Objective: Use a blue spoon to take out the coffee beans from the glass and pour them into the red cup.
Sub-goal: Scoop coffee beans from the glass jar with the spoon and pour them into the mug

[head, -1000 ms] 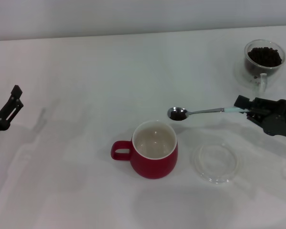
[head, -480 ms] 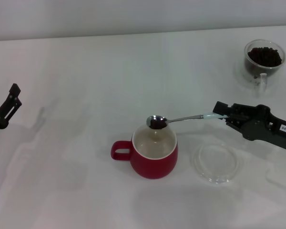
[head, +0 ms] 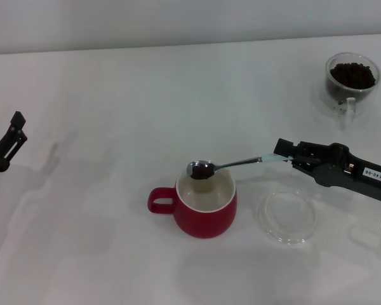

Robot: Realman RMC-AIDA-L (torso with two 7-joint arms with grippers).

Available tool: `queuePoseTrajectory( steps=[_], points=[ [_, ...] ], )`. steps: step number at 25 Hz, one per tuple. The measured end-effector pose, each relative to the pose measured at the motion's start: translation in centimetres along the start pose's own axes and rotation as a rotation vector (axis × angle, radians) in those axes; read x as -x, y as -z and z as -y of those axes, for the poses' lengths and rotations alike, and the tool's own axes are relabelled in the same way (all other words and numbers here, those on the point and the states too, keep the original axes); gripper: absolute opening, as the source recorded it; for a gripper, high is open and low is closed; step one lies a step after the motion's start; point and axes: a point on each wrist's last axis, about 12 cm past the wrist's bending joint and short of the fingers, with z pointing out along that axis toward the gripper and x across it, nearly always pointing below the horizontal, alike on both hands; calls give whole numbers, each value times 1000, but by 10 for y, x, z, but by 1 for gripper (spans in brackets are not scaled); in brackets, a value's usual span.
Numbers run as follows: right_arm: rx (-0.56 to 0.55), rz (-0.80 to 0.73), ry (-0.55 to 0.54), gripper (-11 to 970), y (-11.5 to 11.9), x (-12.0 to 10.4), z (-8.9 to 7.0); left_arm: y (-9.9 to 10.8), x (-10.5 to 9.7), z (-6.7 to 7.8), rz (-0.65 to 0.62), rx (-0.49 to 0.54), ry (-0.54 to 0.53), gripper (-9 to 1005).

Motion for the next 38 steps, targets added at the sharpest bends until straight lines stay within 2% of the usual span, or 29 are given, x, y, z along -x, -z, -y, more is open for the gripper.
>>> queuePoseTrajectory(
  steps=[20, 38],
  points=[
    [-2, 4, 167, 150, 3, 5, -1, 0, 0, 0, -3, -5, -3, 877],
    [-15, -21, 451, 150, 4, 8, -2, 0, 0, 0, -5, -8, -3, 876]
  ],
)
